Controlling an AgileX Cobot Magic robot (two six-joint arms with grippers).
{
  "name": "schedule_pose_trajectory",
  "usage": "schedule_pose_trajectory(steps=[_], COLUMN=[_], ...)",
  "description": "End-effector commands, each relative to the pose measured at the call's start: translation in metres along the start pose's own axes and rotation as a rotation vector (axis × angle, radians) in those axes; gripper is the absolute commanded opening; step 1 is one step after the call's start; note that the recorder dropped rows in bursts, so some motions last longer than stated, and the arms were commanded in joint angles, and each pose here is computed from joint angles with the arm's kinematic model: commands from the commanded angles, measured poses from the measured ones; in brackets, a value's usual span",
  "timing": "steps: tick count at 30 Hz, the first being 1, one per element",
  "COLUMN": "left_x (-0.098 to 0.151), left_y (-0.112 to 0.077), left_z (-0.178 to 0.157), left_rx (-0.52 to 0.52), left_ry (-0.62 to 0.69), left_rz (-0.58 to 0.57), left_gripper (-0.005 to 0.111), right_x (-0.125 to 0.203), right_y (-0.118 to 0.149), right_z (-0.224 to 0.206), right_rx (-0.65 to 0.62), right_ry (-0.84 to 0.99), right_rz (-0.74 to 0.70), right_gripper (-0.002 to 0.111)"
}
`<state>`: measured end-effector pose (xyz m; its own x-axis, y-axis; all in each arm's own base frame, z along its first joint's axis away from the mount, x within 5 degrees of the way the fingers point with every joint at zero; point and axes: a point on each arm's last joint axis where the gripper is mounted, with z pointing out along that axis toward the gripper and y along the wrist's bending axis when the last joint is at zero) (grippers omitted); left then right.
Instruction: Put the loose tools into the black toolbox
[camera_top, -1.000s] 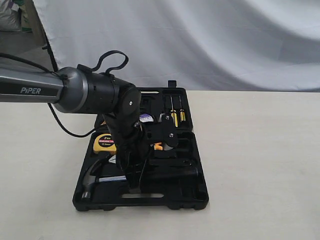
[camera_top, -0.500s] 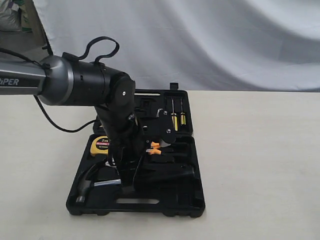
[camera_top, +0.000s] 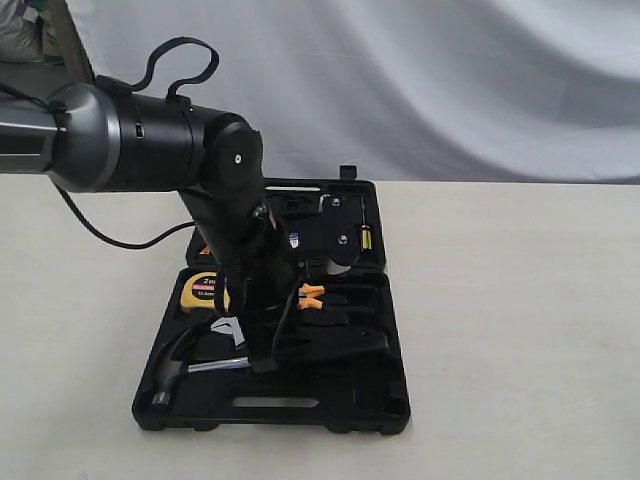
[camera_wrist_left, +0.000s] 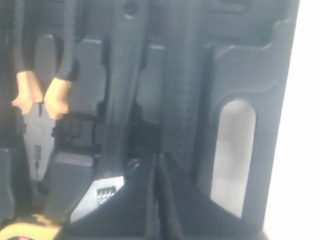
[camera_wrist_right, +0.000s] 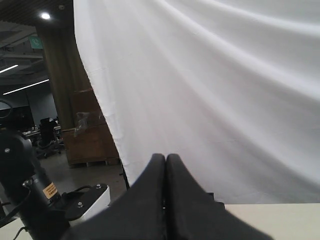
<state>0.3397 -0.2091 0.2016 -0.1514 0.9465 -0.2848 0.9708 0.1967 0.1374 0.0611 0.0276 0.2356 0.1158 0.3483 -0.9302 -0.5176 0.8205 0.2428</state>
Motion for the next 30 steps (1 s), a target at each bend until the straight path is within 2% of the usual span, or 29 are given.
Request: schedule_pose_trajectory(steps=[1,15,21,30], left_x=[-0.001,0.011,0.01,0.004], left_y=[-0.005,-0.009,-0.009,-0.009], left_z=[0.011,0.07,0.066,0.033], left_rx=[0.058,0.179,0.171,0.147], left_ry=[-0.024,0.055,0.051,0.024], left_rz=[0.006,-0.014,-0.009,0.007], left_gripper=[0.001,0.001,0.001,0.001], right_x=[0.0,0.0,0.0,0.0], right_y=[0.0,0.0,0.0,0.0], right_z=[-0.001,-0.001,-0.001,-0.001], right_rx=[-0.003,-0.003,-0.003,-0.003], right_ry=[-0.006,-0.006,-0.006,-0.006], right_rz=[-0.016,-0.016,-0.016,-0.016], right_gripper=[0.0,0.0,0.0,0.0])
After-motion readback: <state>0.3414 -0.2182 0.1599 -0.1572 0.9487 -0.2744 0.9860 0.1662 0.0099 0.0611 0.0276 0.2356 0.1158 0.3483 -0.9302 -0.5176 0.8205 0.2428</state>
